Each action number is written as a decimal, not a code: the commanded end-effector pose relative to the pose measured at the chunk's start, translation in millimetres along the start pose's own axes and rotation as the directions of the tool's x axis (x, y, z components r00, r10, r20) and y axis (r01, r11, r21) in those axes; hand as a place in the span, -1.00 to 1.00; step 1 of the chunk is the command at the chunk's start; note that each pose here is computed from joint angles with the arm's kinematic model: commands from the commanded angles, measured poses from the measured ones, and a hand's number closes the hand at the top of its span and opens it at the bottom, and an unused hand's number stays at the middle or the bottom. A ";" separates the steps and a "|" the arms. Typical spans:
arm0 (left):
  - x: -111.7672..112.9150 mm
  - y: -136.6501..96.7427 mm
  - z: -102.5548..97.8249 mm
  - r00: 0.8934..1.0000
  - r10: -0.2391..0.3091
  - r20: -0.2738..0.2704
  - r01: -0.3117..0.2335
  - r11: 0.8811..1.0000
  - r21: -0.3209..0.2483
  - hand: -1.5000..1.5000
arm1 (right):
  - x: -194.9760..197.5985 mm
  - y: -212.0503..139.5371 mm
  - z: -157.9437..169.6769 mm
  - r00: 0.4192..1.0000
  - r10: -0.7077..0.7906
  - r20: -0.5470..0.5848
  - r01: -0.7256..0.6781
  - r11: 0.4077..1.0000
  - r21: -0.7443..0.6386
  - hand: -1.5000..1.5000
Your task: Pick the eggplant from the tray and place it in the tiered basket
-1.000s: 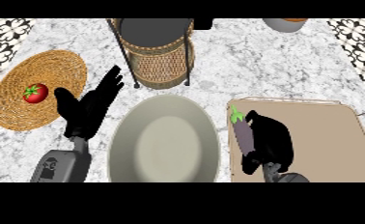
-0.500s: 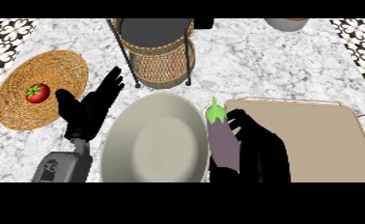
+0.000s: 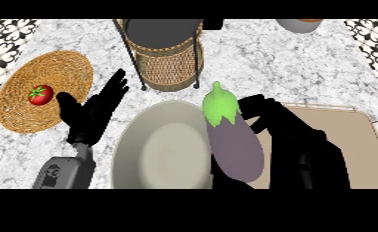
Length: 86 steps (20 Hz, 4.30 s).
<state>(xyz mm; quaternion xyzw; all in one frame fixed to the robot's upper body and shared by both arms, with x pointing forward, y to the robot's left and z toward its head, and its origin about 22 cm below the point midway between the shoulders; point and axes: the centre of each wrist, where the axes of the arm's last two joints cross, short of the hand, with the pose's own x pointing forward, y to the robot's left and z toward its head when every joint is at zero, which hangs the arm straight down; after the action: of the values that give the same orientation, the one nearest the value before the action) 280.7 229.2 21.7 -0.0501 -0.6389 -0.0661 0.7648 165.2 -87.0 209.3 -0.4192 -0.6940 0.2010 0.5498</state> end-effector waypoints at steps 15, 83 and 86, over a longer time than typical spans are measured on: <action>2.3 -3.2 -5.9 1.000 -0.016 0.007 0.016 1.000 -0.023 0.00 | 89.8 2.8 -136.6 0.988 0.060 -0.145 -0.058 0.998 0.016 1.00; -15.2 18.0 15.0 0.999 0.014 -0.033 -0.011 0.994 0.109 0.00 | -93.4 -36.2 -187.3 0.881 -0.447 -0.153 0.452 0.892 -0.003 -1.00; -24.0 19.6 24.8 0.998 0.042 -0.040 -0.037 0.994 0.101 0.00 | -107.3 -71.7 -155.9 0.894 -0.434 -0.116 0.435 0.900 -0.016 -1.00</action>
<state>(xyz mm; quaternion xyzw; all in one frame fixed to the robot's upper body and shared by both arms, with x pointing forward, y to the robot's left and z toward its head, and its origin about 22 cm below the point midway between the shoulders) 262.2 253.0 7.6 -0.0182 -0.6268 -0.0246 0.7785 335.3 -215.0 235.7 -0.2518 -0.7286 0.0338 0.6360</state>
